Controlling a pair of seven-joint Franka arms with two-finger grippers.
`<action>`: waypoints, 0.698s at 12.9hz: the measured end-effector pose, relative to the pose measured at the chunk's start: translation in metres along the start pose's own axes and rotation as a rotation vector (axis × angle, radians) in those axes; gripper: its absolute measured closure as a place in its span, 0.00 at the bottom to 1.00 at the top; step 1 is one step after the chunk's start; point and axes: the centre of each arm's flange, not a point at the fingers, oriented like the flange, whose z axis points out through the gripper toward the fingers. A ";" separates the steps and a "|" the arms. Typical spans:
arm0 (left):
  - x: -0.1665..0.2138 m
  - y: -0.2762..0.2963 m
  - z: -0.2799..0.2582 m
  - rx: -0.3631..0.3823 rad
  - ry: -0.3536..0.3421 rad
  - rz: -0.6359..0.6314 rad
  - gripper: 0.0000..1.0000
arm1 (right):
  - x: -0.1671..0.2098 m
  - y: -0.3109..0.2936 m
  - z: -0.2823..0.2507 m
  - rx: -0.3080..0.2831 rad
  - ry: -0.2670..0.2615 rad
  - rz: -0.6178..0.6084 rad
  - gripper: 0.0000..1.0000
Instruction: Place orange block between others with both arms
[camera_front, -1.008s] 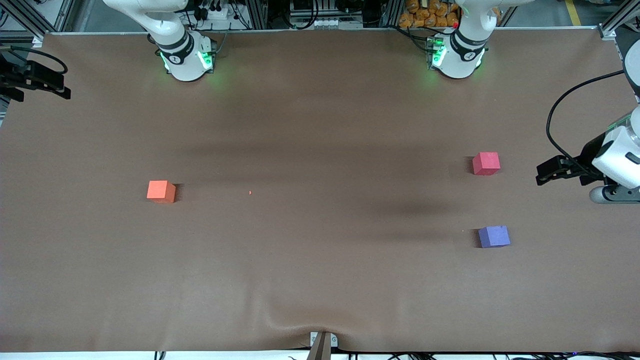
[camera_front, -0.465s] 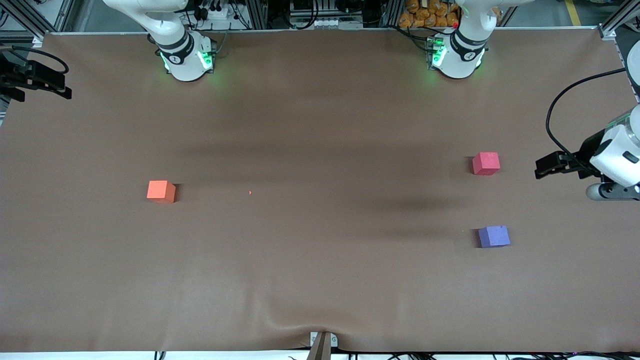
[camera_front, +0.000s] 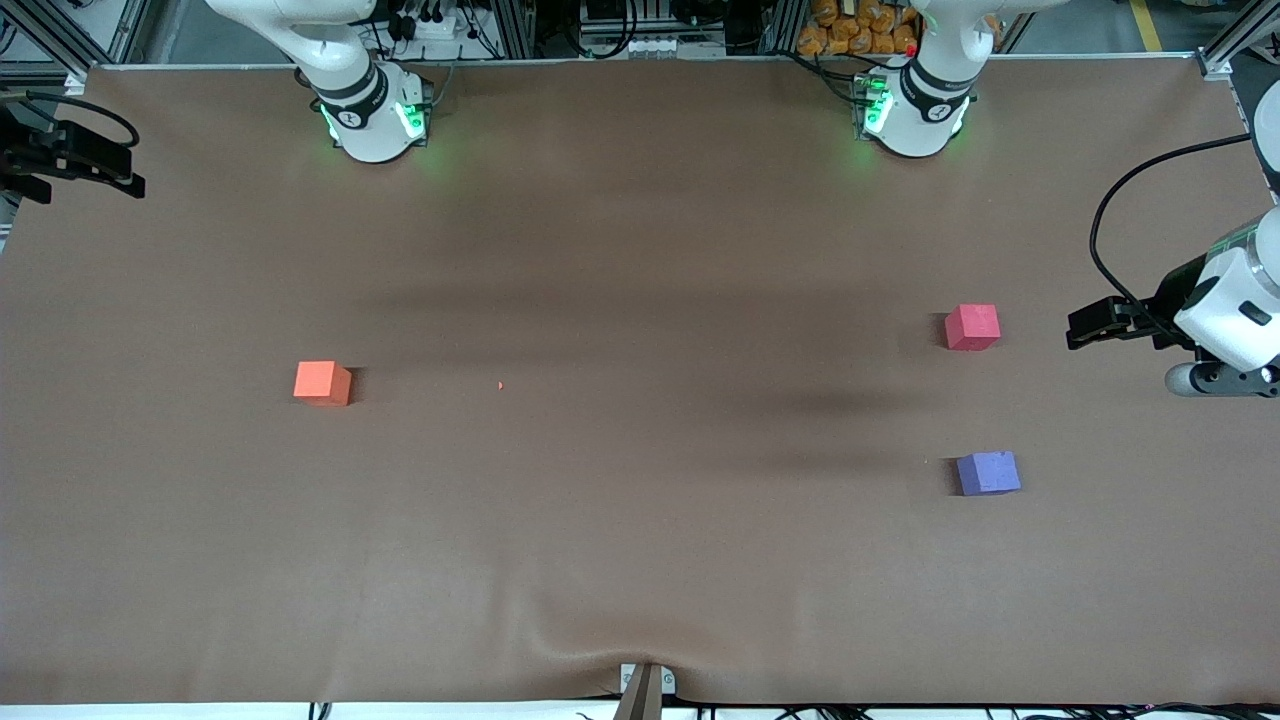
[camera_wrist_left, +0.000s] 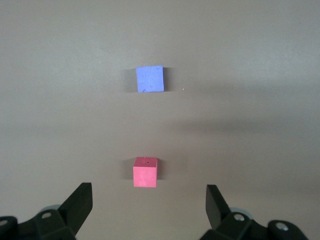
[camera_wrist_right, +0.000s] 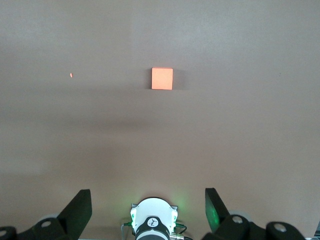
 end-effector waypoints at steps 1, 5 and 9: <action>0.000 0.000 0.000 0.000 0.000 0.001 0.00 | 0.000 0.000 0.000 0.000 0.000 0.000 0.00; -0.001 0.007 -0.002 0.000 0.003 0.011 0.00 | 0.000 0.001 0.000 0.000 0.000 0.002 0.00; -0.009 0.029 -0.017 0.000 0.022 0.046 0.00 | 0.028 0.006 0.034 0.007 -0.071 0.008 0.00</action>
